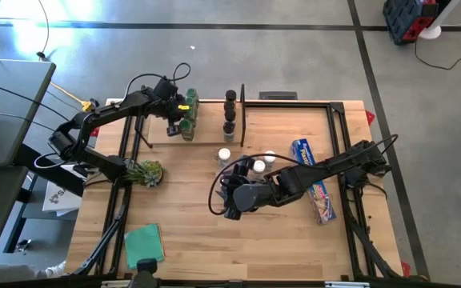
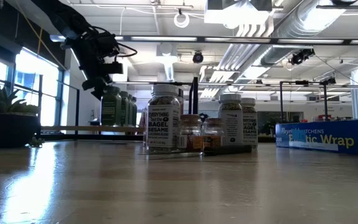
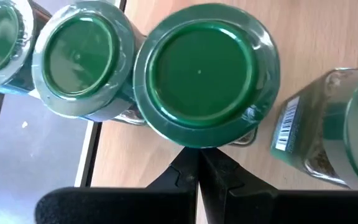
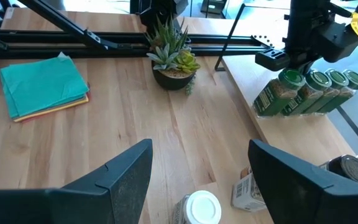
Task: Shelf spices
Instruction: Adjust the green lid seasoning bottles
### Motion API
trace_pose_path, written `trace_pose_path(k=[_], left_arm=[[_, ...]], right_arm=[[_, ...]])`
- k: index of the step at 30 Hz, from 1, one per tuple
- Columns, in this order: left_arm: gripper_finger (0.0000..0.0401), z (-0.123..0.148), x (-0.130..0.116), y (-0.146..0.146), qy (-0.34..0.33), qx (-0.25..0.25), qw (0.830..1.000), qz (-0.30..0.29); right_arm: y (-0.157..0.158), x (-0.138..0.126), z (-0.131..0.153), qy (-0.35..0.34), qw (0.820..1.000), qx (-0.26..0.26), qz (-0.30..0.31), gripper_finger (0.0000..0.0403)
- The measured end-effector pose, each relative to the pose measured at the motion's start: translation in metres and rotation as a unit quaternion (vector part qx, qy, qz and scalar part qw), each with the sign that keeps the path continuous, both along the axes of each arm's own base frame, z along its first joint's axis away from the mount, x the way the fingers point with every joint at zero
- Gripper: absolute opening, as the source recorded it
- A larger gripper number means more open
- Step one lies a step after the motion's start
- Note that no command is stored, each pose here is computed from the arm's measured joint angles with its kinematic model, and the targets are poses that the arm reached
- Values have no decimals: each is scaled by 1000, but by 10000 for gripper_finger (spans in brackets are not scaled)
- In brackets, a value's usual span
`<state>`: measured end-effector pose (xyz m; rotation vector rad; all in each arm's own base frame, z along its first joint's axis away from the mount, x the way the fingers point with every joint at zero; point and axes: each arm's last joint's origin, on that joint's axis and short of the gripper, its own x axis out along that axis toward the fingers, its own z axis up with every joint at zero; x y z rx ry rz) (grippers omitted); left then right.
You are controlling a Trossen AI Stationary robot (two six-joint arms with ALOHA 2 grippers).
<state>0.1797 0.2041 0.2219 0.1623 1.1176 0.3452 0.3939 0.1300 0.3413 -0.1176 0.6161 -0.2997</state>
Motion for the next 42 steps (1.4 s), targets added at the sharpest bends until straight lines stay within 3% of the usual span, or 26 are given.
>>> trace_pose_path(k=[6, 13, 18, 23, 31, 42], left_arm=[[0, 0, 0, 0, 4, 3, 1000, 4], [0, 2, -10, -5, 76, 23, 996, 35], [0, 14, -20, -23, 106, 18, 994, 1], [0, 18, -20, -45, 110, -24, 992, -62], [0, 1, -15, -68, 160, -50, 980, -110], [0, -5, -6, -69, 112, -34, 985, -125]], right_arm=[[0, 0, 0, 0, 1000, 0, 0, 261], [0, 0, 0, 0, 1000, 0, 0, 261], [-4, 2, 0, 0, 1000, 0, -5, 261], [-7, 2, 0, -1, 1000, 0, -9, 261], [-15, 7, -1, -3, 1000, 1, -18, 261], [-26, 20, -13, 6, 1000, 9, -10, 261]])
